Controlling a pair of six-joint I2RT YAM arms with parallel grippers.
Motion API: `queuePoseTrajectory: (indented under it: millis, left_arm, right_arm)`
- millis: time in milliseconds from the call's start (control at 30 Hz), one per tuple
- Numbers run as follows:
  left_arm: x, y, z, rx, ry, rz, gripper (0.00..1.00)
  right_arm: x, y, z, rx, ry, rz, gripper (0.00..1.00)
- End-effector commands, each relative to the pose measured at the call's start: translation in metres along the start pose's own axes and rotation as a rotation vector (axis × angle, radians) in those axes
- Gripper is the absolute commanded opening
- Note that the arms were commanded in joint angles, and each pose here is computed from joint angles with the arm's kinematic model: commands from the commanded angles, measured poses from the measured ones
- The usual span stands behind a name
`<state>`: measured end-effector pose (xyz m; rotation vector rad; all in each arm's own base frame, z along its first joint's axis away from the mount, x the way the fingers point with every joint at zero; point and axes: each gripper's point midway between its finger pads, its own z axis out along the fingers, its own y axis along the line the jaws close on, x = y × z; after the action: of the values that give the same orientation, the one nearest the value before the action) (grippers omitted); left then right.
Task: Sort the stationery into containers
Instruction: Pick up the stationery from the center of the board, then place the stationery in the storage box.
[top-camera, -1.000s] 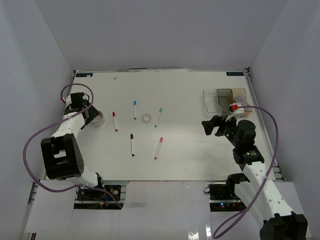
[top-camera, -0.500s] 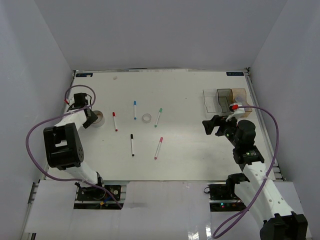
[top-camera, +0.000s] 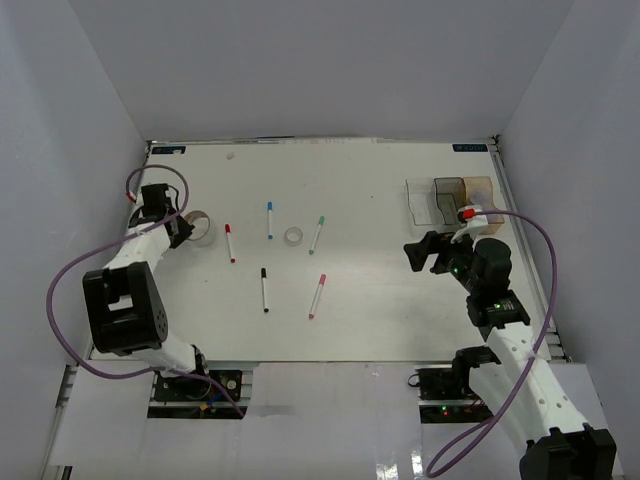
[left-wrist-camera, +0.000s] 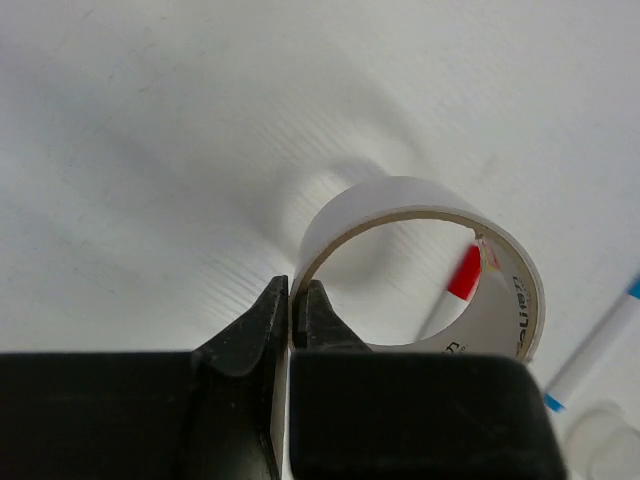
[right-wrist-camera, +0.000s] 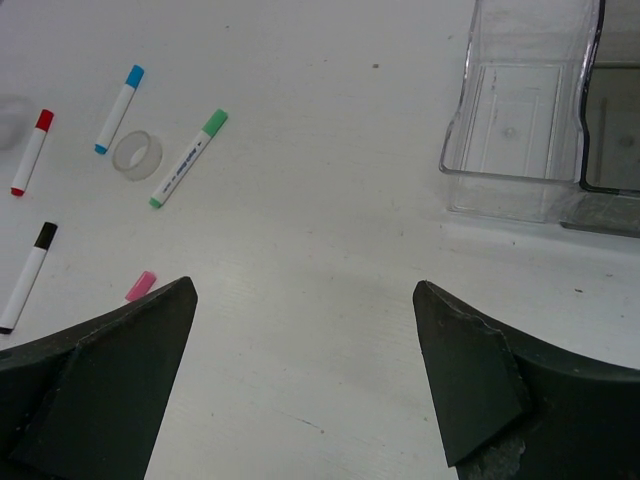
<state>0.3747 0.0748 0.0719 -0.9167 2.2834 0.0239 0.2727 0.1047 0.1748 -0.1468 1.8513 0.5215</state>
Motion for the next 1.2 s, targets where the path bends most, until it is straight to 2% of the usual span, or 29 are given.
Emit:
queuePoseTrajectory:
  millis: [0,33,133,233,433,500,567,733,1167]
  left_arm:
    - [-0.027,-0.05,-0.049,0.259,-0.103,0.015,0.03]
    - [-0.025,-0.062,-0.058,0.313,-0.105,0.029,0.03]
    - [-0.012,-0.103,-0.094,0.455,-0.129,0.108,0.03]
    - [0.027,-0.154,-0.134,0.633,-0.099,0.211,0.04]
    - [0.066,-0.201,-0.187,0.845,-0.085,0.329,0.04]
    - [0.074,-0.207,-0.195,0.879,-0.086,0.368,0.05]
    - [0.082,-0.211,-0.204,0.913,-0.091,0.399,0.05]
    - [0.1,-0.204,-0.211,0.98,-0.1,0.4,0.05]
    - [0.105,-0.203,-0.227,1.053,-0.105,0.415,0.07]
  right_arm:
    - [-0.028,0.024,-0.005,-0.1,-0.029,-0.036,0.95]
    - [-0.039,0.031,-0.006,-0.127,-0.042,-0.041,0.96]
    - [-0.037,0.051,-0.008,-0.227,0.025,-0.011,0.95]
    - [-0.05,0.083,-0.011,-0.352,0.039,0.018,0.95]
    - [-0.066,0.155,-0.006,-0.524,0.081,0.028,0.95]
    - [-0.074,0.174,0.002,-0.55,0.071,0.035,0.95]
    - [-0.063,0.197,0.009,-0.59,0.117,0.037,0.95]
    - [-0.065,0.243,0.02,-0.677,0.16,0.043,0.95]
    - [-0.058,0.266,0.078,-0.595,0.23,0.096,0.95]
